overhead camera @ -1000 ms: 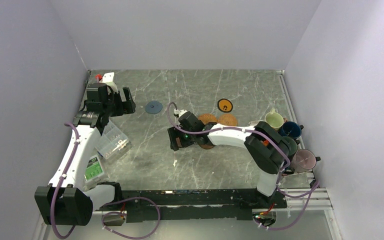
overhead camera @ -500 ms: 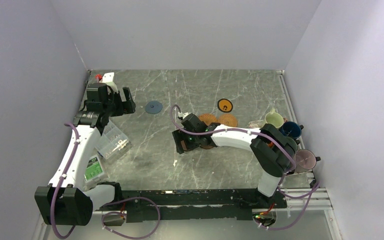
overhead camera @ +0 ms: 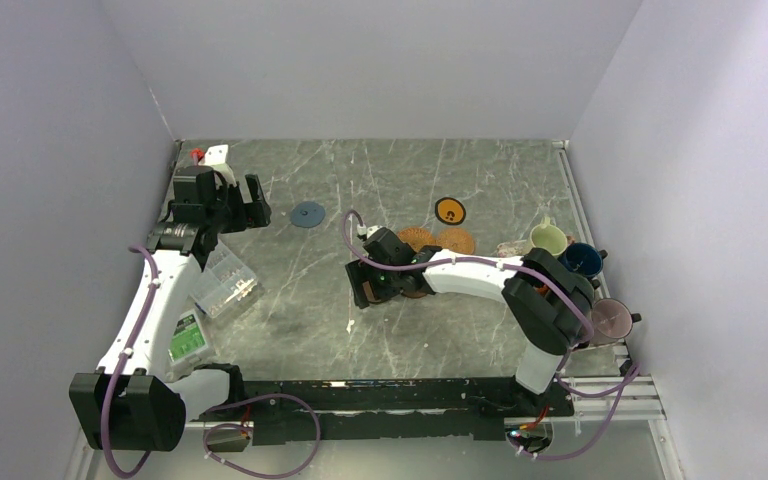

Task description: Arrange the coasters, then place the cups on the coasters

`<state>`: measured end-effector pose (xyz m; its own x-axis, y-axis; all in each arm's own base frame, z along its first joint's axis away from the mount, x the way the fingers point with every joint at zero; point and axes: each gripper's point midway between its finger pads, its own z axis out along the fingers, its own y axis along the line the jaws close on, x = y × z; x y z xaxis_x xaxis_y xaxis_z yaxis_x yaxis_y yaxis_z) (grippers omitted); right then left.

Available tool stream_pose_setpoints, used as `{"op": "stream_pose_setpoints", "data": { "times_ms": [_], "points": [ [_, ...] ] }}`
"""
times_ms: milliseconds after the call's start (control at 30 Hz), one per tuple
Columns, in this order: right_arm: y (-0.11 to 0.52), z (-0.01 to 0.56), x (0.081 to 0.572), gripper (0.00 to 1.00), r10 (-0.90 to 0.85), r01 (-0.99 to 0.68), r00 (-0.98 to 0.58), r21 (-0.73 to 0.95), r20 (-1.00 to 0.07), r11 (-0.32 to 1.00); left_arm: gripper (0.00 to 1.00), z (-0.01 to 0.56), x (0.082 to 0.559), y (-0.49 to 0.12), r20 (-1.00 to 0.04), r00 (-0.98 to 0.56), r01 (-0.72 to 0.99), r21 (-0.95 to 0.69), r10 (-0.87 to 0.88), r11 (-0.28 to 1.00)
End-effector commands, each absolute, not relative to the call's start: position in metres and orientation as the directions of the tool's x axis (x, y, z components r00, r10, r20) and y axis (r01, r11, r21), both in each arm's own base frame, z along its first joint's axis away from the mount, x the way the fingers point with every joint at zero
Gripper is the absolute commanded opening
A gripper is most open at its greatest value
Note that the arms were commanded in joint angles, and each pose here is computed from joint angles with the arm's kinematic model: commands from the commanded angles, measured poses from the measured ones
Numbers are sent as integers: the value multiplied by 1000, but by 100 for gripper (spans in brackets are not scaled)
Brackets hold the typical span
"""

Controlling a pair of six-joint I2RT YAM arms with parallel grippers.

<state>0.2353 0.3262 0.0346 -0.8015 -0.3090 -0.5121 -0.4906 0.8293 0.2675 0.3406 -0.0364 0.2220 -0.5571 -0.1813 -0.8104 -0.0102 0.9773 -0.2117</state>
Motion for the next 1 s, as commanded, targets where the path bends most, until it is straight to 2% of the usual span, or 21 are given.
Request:
{"op": "stream_pose_setpoints", "data": {
  "times_ms": [0, 267, 400, 633, 967],
  "points": [
    [339, 57, 238, 89, -276, -509, -781, 315, -560, 801, 94, 229, 342, -37, -825, -530, -14, -223, -197, 975],
    [371, 106, 250, 92, -208, -571, -722, 399, -660, 718, 94, 230, 342, -39, -828, -527, -1, -222, -190, 975],
    [366, 126, 259, 95, -168, -568, -684, 374, -710, 733, 94, 225, 346, -49, -828, -534, 58, -237, -170, 970],
    [323, 150, 280, 99, -90, -528, -624, 334, -776, 781, 94, 191, 364, -75, -746, -659, 92, -202, -93, 975],
    [228, 153, 306, 100, 49, -437, -593, 372, -804, 819, 94, 135, 411, -107, -594, -805, 81, -123, -8, 989]
  ]
}}
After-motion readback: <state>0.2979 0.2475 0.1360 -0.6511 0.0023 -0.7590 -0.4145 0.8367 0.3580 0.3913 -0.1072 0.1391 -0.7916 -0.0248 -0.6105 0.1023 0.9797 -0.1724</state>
